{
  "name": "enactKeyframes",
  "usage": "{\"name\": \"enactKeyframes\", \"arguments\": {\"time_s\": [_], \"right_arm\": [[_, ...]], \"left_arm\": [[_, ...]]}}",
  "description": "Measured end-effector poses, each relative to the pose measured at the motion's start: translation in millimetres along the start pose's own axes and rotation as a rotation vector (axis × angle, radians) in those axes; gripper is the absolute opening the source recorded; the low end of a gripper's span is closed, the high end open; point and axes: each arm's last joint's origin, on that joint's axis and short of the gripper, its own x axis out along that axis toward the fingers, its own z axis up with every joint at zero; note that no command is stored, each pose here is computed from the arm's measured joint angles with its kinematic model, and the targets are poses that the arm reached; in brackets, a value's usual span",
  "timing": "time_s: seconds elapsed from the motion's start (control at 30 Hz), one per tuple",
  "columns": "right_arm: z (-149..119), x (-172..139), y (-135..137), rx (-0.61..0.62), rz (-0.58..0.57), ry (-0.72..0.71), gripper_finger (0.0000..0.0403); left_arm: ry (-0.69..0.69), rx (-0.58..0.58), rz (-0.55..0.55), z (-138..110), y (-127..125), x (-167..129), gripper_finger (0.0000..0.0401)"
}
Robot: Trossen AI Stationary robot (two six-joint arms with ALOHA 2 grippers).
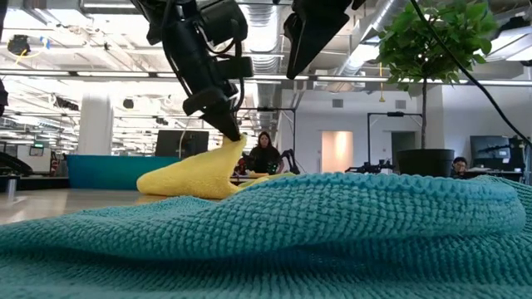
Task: Fold microfiber towels
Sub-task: Fold the yellow towel, then put the yellow towel into the blue bin
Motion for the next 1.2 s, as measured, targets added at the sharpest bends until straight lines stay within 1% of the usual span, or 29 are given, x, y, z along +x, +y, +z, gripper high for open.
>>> {"name": "enactKeyframes", "arguments": {"time_s": [0.23,0.43,0.53,0.6,0.7,0.73,0.8,0.9,1.0,1.1,1.2], "right_arm": [[0,0,0,0.000,0.000,0.000,0.0240],[0,0,0,0.000,0.000,0.000,0.0240],[0,0,0,0.000,0.000,0.000,0.0240],[0,0,0,0.000,0.000,0.000,0.0240],[0,0,0,0.000,0.000,0.000,0.0240],[0,0,0,0.000,0.000,0.000,0.0240],[0,0,0,0.001,0.000,0.000,0.0240],[0,0,0,0.001,0.000,0.000,0.0240],[0,0,0,0.001,-0.001,0.001,0.0240],[0,0,0,0.001,0.000,0.000,0.0240],[0,0,0,0.006,0.000,0.000,0.0240]], "left_arm": [[-0.045,-0.008,0.012,4,2,0,0.0102],[-0.034,-0.007,0.036,4,2,0,0.0152],[-0.018,-0.005,0.034,2,2,0,0.0164],[0.029,-0.012,0.018,-2,0,0,0.0168],[0.091,-0.102,-0.024,-10,0,-1,0.0169],[0.113,-0.137,-0.056,-13,1,0,0.0169],[0.148,-0.199,-0.123,-20,6,1,0.0169],[0.147,-0.238,-0.165,-26,20,3,0.0169],[0.125,-0.254,-0.197,-35,40,7,0.0169],[0.116,-0.311,-0.271,-48,60,14,0.0169],[0.117,-0.359,-0.342,-62,75,21,0.0169]]}}
